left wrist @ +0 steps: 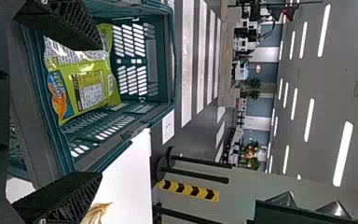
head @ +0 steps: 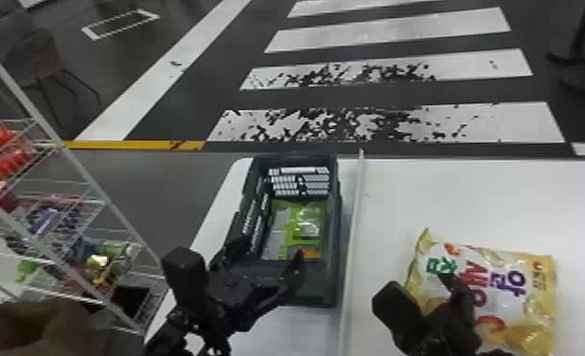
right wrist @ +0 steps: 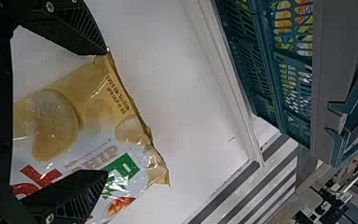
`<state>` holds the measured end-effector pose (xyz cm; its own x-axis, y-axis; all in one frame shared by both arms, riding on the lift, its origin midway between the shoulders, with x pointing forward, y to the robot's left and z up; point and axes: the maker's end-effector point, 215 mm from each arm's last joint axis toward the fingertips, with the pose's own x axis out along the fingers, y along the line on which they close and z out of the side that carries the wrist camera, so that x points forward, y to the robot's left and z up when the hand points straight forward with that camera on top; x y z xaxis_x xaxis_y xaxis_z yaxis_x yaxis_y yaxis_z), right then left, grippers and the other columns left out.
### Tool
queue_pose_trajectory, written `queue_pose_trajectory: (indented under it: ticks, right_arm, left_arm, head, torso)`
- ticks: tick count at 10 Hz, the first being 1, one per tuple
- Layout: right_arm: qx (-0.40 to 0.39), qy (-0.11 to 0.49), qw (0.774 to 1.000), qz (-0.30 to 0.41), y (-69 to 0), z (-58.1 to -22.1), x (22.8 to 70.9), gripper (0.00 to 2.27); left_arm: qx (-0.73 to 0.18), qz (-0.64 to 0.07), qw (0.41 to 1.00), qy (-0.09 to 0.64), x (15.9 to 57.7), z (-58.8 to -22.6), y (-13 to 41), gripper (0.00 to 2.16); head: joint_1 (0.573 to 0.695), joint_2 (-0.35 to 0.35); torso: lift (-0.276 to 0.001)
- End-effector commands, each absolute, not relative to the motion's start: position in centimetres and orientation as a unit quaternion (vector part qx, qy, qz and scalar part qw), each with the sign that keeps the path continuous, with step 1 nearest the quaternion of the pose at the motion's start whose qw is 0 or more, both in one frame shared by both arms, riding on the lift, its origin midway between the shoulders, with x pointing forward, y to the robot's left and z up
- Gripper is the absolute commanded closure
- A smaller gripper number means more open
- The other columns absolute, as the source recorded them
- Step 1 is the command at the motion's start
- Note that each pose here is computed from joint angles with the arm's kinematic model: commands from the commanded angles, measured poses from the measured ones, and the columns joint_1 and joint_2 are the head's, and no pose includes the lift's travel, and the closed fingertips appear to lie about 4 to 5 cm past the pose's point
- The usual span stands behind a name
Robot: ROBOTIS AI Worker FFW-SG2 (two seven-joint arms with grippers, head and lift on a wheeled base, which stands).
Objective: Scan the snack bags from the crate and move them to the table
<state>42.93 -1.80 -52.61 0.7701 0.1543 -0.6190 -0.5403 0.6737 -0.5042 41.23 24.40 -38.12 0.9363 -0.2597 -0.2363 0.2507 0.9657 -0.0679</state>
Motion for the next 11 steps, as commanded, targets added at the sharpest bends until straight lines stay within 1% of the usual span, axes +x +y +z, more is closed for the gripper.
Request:
queue_pose_trajectory:
  ticks: [1, 2, 3, 4, 5, 6, 7, 9, 11]
  right_arm:
    - [-0.347, 0.288, 0.87, 0.198, -2.3, -52.9, 43.3, 0.11]
    - [-0.345, 0.317, 0.86, 0.202, -3.0, -53.9, 42.8, 0.33]
    - [-0.342, 0.34, 0.85, 0.211, -3.2, -54.7, 42.1, 0.81]
    - [-0.345, 0.355, 0.844, 0.208, -3.9, -55.2, 41.6, 1.59]
    - [-0.347, 0.35, 0.846, 0.205, -4.0, -54.9, 41.5, 2.13]
    - [-0.337, 0.328, 0.858, 0.205, -3.5, -53.9, 41.4, 2.24]
    - [-0.327, 0.319, 0.866, 0.202, -3.5, -52.8, 41.3, 2.24]
    - [-0.286, 0.295, 0.892, 0.188, -4.4, -48.5, 42.1, 2.24]
    - [-0.22, 0.274, 0.918, 0.183, -6.2, -44.1, 42.8, 2.24]
  left_arm:
    - [-0.019, -0.129, 0.984, 0.123, 41.2, -38.2, 24.5, 0.03]
    - [-0.019, -0.128, 0.984, 0.125, 41.2, -38.4, 24.6, 0.03]
    - [-0.022, -0.13, 0.983, 0.126, 41.2, -38.7, 24.7, 0.03]
    - [-0.025, -0.13, 0.983, 0.126, 41.2, -38.8, 24.7, 0.03]
    - [-0.026, -0.131, 0.983, 0.124, 41.3, -38.8, 24.6, 0.03]
    - [-0.028, -0.132, 0.983, 0.124, 41.3, -38.7, 24.5, 0.03]
    - [-0.029, -0.133, 0.983, 0.124, 41.2, -38.7, 24.4, 0.03]
    - [-0.03, -0.133, 0.983, 0.125, 40.9, -38.7, 24.3, 0.03]
    - [-0.029, -0.134, 0.982, 0.126, 40.6, -38.7, 24.3, 0.03]
  head:
    - [0.695, 0.296]
    - [0.695, 0.293]
    - [0.695, 0.291]
    - [0.695, 0.29]
    - [0.695, 0.284]
    - [0.695, 0.28]
    - [0.695, 0.276]
    - [0.695, 0.28]
    - [0.695, 0.269]
  torso:
    - [-0.095]
    - [-0.095]
    - [-0.095]
    - [-0.095]
    - [-0.095]
    - [-0.095]
    - [-0.095]
    - [-0.095]
    - [-0.095]
